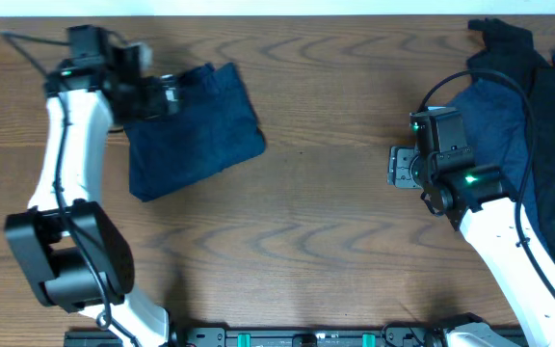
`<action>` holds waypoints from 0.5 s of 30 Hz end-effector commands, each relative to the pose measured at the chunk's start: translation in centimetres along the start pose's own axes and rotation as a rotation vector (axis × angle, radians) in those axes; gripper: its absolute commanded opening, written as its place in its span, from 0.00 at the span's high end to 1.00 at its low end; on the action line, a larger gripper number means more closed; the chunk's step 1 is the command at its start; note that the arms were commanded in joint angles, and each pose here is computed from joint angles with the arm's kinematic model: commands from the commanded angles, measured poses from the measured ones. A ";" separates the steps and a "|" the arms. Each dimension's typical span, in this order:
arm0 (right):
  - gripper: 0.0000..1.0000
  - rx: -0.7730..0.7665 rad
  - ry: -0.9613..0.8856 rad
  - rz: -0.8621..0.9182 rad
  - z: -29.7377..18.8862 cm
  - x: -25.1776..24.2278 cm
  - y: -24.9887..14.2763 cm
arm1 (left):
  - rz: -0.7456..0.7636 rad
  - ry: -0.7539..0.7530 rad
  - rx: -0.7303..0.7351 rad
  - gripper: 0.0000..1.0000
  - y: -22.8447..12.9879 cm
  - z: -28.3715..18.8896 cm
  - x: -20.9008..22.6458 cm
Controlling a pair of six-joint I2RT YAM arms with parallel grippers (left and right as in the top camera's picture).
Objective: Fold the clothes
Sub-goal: 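Carry the folded shorts with the left gripper to the upper-left table corner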
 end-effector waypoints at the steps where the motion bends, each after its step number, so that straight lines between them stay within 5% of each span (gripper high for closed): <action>1: 0.29 -0.002 -0.005 0.013 0.0 -0.2 0.1 | 0.076 -0.169 0.019 0.02 0.2 1.7 -5.0; 8: 0.29 0.000 -0.006 0.013 0.0 -0.2 0.1 | 0.192 -0.134 0.161 0.02 -2.3 8.0 -9.3; 15: 0.29 0.029 -0.018 0.007 0.0 -0.4 -0.5 | 0.171 -0.046 0.305 0.02 -5.1 12.4 -7.4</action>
Point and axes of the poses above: each gripper's point midway between its finger pads, its own z axis out along the fingers, its own x axis along the line the jaws close on, y = z × x, the point moved 5 cm from there along -z, back along the fingers, and after that the axes turned 7 degrees about z, right-handed, at the moved point
